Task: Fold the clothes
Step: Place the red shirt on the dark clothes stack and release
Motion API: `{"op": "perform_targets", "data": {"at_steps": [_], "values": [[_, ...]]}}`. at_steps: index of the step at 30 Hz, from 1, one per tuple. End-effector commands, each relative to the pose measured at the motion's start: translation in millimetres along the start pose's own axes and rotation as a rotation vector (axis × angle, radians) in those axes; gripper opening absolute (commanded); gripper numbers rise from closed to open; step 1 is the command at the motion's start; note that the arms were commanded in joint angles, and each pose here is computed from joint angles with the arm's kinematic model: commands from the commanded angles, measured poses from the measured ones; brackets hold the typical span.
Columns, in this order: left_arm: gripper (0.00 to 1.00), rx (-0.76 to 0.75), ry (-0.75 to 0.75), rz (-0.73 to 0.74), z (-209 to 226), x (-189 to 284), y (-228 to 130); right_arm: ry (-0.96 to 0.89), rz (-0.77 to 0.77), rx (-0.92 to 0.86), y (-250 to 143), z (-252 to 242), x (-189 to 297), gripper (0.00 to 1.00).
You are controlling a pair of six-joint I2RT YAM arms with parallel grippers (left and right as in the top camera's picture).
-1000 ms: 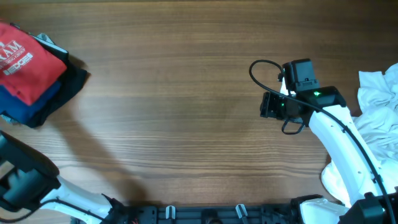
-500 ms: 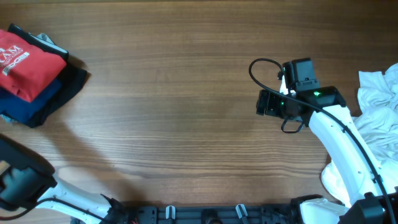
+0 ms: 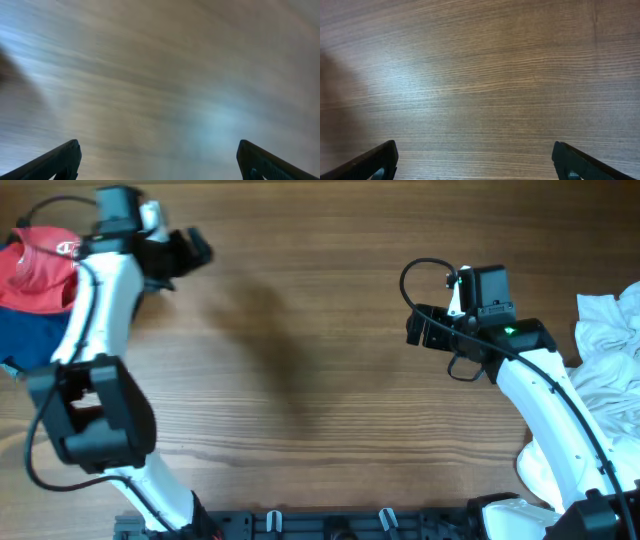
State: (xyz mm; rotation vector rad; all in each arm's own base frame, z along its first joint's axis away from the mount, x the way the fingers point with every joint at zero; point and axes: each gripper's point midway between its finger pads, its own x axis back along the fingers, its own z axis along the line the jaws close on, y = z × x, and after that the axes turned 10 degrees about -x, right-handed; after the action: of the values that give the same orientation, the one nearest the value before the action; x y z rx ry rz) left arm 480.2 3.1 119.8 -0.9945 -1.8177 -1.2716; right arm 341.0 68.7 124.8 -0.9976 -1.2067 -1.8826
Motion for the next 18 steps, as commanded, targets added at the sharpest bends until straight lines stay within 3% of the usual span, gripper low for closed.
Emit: {"op": "perform_targets", "data": {"at_steps": [1, 9, 16, 18], "values": [[1.0, -0.072, 0.151, -0.017, -2.8, 14.6, -0.5, 0.002, 0.025, 0.005, -5.5, -1.5, 2.0, 0.99], [1.0, -0.03, 0.173, -0.039, 15.6, 29.2, 5.0, -0.021, 0.066, 0.005, -15.7, -7.1, 2.5, 1.0], [1.0, 0.1, 0.152, -0.363, 78.8, 133.4, 63.6, -0.025, 0.075, 0.004, -17.8, -8.2, 1.4, 1.0], [1.0, 0.163, 0.184, -0.391, 113.8, 149.8, 63.1, -0.026, 0.077, 0.004, -18.2, -8.4, 1.5, 1.0]]}}
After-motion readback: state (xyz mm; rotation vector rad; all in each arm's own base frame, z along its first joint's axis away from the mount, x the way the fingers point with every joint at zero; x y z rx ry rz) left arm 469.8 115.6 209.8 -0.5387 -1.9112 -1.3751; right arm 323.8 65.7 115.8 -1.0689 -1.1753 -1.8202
